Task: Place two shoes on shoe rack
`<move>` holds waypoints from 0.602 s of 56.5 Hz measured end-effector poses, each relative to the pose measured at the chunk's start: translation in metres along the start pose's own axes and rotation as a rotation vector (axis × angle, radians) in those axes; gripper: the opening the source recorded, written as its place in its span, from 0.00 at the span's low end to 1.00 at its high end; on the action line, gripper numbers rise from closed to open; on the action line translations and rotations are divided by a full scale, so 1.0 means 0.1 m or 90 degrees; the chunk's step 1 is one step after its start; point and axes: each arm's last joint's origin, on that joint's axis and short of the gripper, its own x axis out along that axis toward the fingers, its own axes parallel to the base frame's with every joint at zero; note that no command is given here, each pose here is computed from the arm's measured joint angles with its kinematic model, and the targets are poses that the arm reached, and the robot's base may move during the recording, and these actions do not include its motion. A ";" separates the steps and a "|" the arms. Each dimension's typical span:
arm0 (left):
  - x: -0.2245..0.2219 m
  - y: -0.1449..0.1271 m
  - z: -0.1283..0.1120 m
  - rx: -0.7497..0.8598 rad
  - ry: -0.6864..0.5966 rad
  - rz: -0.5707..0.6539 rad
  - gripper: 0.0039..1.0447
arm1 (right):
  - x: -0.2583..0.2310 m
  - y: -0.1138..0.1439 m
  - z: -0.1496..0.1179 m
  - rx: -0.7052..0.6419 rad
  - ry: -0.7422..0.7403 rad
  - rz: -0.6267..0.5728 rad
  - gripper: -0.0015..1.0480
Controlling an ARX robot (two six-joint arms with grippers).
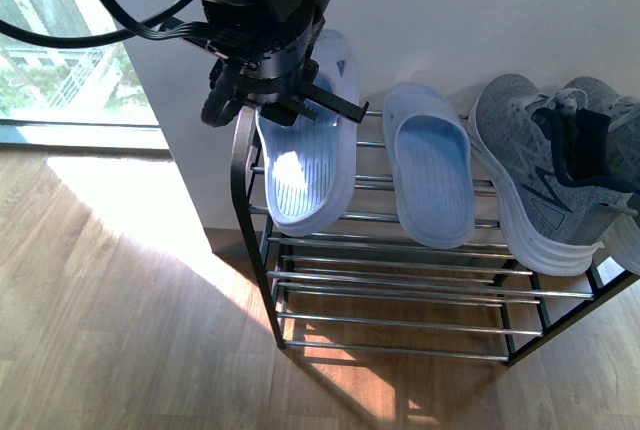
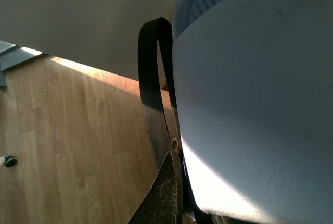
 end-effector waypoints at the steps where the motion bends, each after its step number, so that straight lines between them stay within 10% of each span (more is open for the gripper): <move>1: 0.01 0.00 0.00 0.002 0.001 0.002 0.02 | 0.00 0.00 0.00 0.000 0.000 0.000 0.91; 23: 0.52 -0.21 0.08 0.073 0.033 0.020 0.02 | 0.00 0.00 0.00 0.000 0.000 0.000 0.91; 34: 0.49 -0.22 0.13 0.063 0.022 -0.003 0.34 | 0.00 0.00 0.00 0.000 0.000 0.000 0.91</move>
